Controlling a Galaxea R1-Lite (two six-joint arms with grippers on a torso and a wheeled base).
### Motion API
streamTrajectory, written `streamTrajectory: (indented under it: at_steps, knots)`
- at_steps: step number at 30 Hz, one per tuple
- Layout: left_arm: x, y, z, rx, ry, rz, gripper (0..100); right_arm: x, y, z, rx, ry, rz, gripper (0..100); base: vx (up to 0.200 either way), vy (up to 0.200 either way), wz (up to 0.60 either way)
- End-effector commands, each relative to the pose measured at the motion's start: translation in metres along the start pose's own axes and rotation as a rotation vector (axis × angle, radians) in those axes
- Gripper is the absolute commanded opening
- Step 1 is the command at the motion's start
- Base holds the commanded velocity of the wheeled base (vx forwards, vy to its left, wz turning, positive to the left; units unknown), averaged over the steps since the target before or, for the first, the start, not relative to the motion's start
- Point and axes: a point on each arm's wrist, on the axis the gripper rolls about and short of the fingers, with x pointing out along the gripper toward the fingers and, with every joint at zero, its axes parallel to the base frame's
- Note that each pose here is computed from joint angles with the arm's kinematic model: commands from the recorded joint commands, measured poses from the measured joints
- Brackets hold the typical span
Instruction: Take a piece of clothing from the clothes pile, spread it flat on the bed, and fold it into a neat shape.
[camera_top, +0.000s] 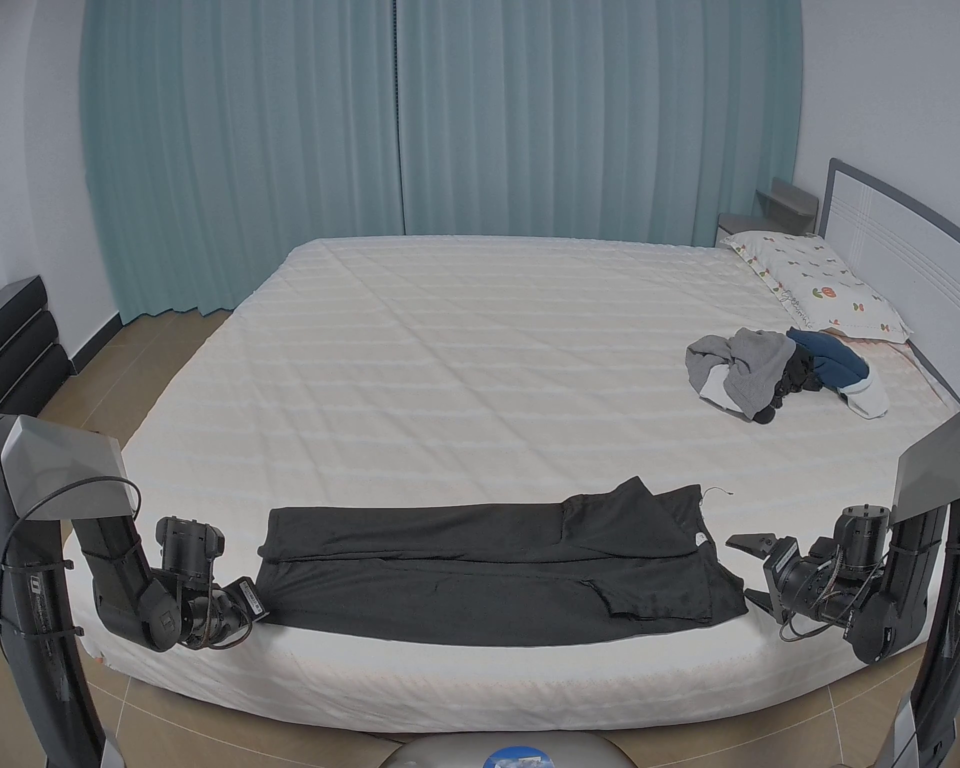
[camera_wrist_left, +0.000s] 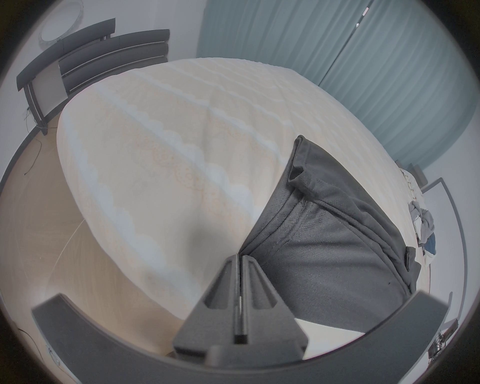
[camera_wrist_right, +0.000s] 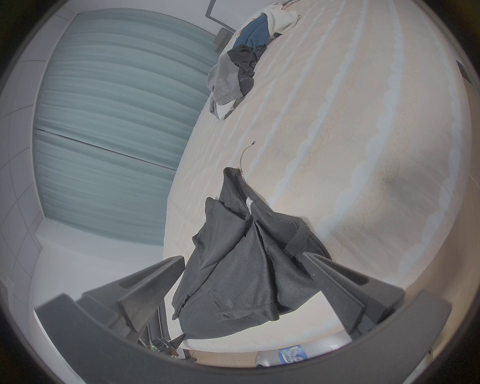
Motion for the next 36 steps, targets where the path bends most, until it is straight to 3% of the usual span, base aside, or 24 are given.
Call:
streamTrajectory:
  at_steps: [1, 11, 12, 17, 26, 33, 36]
  knots:
    - [-0.003, 0.001, -0.002, 0.002, 0.005, 0.006, 0, 0.0, 0.0, 0.0, -0.002, -0.004, 0.005, 100, 0.0, 0.0, 0.0]
    - [-0.006, 0.005, -0.007, 0.025, 0.024, 0.017, 0, 0.0, -0.001, 0.0, 0.0, -0.001, 0.002, 100, 0.0, 0.0, 0.0]
    - [-0.006, 0.005, -0.006, 0.023, 0.02, 0.014, 100, 0.0, -0.001, 0.0, 0.0, 0.0, 0.001, 100, 0.0, 0.0, 0.0]
    - [-0.012, 0.002, 0.0, 0.018, -0.007, -0.003, 100, 0.0, 0.0, 0.0, -0.002, 0.0, 0.004, 100, 0.0, 0.0, 0.0]
    - [-0.043, -0.002, 0.036, -0.042, -0.146, -0.068, 100, 0.0, 0.001, -0.001, -0.006, 0.002, 0.008, 100, 0.0, 0.0, 0.0]
    - [-0.044, -0.011, 0.051, -0.051, -0.14, -0.073, 100, 0.0, 0.001, -0.002, -0.006, 0.006, 0.004, 100, 0.0, 0.0, 0.0]
    - [-0.037, -0.034, 0.052, -0.094, -0.119, -0.135, 100, 0.0, 0.001, -0.003, -0.005, 0.009, 0.004, 100, 0.0, 0.0, 0.0]
